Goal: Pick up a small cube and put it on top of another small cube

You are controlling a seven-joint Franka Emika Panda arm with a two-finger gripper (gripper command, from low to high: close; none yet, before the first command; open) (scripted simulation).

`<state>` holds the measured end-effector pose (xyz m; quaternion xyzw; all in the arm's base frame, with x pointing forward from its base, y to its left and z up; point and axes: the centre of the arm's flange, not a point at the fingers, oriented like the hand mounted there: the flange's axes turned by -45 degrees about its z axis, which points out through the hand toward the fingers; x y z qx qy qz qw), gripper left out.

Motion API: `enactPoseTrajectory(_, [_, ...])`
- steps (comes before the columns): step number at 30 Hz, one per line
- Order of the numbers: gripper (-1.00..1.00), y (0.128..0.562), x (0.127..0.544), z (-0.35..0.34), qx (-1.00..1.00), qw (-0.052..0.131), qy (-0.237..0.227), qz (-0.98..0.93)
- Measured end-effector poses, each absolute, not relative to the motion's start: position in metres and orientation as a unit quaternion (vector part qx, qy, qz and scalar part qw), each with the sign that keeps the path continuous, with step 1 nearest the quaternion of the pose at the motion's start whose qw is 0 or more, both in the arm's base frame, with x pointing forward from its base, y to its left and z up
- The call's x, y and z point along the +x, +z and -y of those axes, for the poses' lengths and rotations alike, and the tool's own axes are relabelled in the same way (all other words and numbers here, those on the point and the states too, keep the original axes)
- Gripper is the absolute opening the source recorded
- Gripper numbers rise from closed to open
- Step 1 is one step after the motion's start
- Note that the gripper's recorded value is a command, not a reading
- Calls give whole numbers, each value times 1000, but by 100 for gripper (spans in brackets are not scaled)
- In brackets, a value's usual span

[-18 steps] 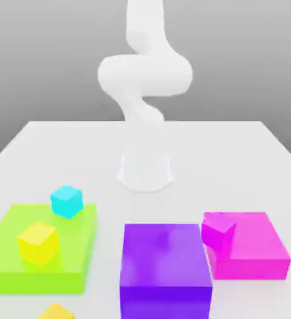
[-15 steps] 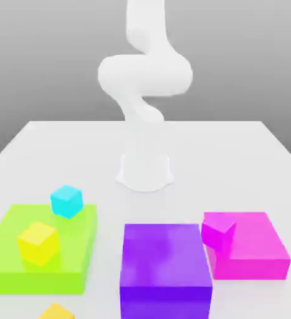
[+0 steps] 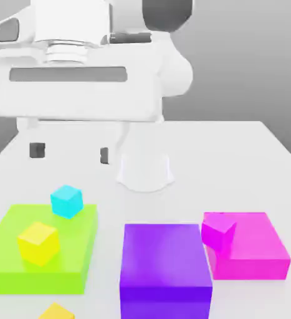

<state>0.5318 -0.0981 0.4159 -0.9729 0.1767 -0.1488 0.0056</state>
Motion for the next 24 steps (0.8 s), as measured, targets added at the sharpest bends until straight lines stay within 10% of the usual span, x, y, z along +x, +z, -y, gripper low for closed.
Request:
enactPoseTrajectory(16, [0,139,527,155,-961,0,-1,-276])
enactPoseTrajectory(17, [-100,131,527,155,-961,0,0,-276])
enactPoseTrajectory(24, [-100,133,527,155,-961,0,0,-276])
